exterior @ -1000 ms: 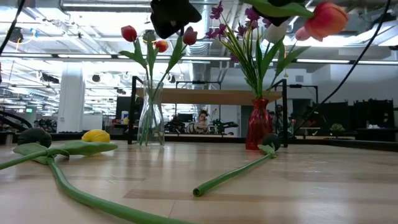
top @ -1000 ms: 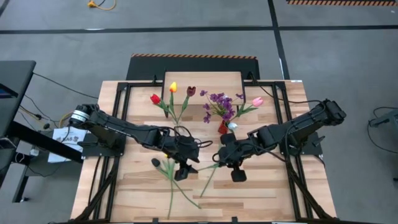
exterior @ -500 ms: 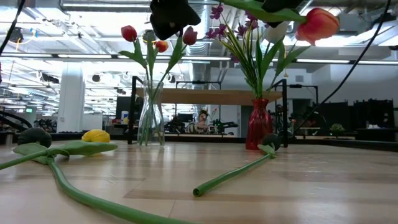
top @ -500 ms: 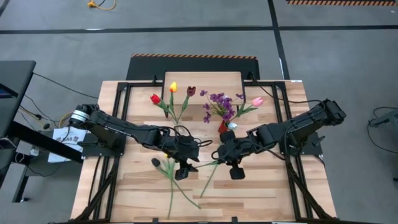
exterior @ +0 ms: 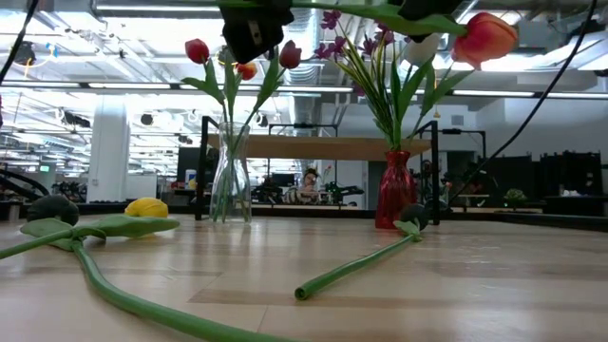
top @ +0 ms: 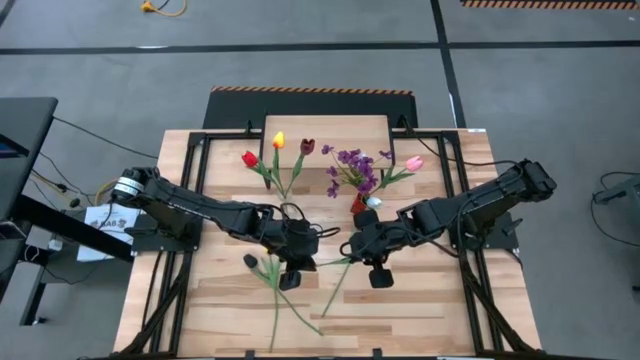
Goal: Pick and place flowers into a vace then onto a shelf
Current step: Put the orange flower into the transparent flower vase
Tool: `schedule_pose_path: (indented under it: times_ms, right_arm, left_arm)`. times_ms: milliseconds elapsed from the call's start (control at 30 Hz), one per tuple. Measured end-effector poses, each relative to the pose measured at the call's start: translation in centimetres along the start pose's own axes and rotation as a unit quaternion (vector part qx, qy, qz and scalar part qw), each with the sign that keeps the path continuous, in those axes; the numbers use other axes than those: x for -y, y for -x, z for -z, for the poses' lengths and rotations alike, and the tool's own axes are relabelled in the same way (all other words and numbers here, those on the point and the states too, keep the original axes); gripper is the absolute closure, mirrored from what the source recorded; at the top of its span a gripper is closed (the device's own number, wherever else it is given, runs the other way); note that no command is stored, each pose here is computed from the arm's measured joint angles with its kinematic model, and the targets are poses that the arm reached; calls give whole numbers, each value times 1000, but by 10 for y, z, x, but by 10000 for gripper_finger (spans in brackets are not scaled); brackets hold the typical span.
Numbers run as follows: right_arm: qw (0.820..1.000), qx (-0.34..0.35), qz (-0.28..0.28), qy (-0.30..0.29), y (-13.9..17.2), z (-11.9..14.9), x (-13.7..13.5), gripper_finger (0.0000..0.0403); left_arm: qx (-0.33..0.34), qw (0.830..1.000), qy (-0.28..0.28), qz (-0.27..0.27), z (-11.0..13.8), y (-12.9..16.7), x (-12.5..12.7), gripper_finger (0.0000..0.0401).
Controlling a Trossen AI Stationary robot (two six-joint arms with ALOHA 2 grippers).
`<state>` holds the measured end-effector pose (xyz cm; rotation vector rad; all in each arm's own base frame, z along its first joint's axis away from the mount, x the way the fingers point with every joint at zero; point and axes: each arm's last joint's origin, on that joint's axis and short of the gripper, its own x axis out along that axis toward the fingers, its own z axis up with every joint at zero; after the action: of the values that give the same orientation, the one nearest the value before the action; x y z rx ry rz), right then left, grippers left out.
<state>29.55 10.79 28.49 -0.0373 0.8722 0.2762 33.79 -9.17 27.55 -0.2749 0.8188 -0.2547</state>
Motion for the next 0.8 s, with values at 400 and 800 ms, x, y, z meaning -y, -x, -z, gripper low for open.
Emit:
schedule_pose_path:
  times_ms: [400, 800]
  right_arm:
    - [1000, 0, -1, 0, 0, 0, 0, 403]
    - [1000, 28, -12, -3, 0, -5, -2, 369]
  left_arm:
    - [0, 1000, -8, 0, 0, 0, 0, 398]
    - [0, 1000, -10, 3, 0, 0, 1, 400]
